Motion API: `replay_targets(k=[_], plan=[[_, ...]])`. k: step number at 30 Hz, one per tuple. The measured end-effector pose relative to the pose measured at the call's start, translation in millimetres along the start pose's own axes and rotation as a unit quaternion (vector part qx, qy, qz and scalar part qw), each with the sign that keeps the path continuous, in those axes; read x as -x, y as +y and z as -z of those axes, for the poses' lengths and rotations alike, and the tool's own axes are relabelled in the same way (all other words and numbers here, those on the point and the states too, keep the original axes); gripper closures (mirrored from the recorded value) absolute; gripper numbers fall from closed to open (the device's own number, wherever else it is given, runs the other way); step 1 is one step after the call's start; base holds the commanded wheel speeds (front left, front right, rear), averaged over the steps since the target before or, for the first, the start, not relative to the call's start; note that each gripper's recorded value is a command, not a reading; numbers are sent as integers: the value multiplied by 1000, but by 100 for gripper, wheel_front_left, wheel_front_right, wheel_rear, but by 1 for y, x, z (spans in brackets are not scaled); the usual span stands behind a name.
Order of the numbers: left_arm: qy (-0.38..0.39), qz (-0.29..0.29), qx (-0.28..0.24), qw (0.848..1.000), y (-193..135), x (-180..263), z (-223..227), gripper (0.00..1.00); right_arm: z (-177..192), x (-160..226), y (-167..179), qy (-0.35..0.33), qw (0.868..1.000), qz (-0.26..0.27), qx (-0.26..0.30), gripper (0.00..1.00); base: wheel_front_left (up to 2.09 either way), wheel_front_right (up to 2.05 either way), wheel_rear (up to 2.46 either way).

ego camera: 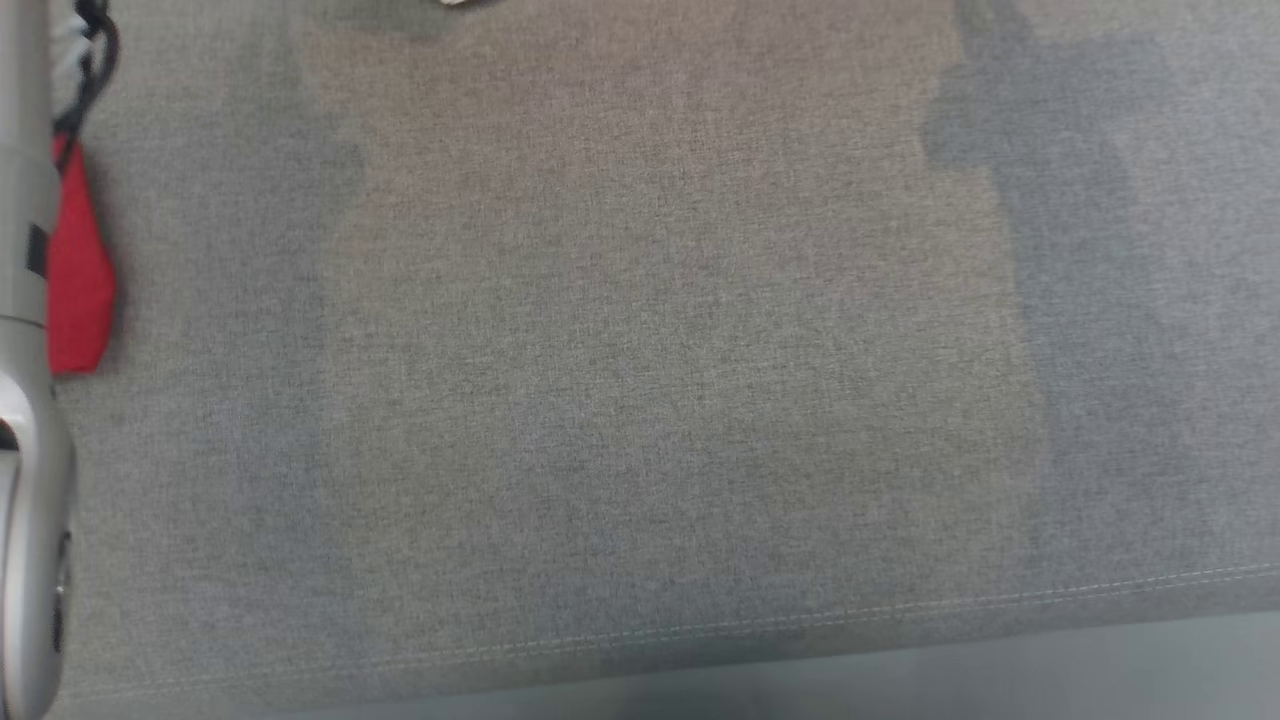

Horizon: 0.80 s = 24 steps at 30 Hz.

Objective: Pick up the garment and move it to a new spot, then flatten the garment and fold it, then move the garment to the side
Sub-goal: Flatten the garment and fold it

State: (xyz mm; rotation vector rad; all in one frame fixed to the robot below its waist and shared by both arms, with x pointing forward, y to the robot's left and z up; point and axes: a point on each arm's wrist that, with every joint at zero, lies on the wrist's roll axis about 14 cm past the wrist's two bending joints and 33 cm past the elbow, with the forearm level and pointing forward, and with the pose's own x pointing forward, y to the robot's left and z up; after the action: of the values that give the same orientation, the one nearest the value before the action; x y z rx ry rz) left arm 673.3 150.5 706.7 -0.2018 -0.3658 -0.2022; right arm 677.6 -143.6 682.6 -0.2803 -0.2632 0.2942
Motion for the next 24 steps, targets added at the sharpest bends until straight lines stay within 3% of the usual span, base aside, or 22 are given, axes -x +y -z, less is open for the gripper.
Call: replay_targets(k=[6,10,19,24], plan=[[103,-42,61,992,24,41,113,100,91,10,30,65,997,-28,-30,100,0,0,0],[151,-75,88,982,40,81,159,100,130,26,64,90,991,-53,-81,100,0,0,0],[182,-110,142,967,42,166,190,100,172,97,104,140,973,-73,-166,100,0,0,0],[204,-124,134,962,40,214,196,100,183,143,122,166,960,-70,-212,100,0,0,0]])
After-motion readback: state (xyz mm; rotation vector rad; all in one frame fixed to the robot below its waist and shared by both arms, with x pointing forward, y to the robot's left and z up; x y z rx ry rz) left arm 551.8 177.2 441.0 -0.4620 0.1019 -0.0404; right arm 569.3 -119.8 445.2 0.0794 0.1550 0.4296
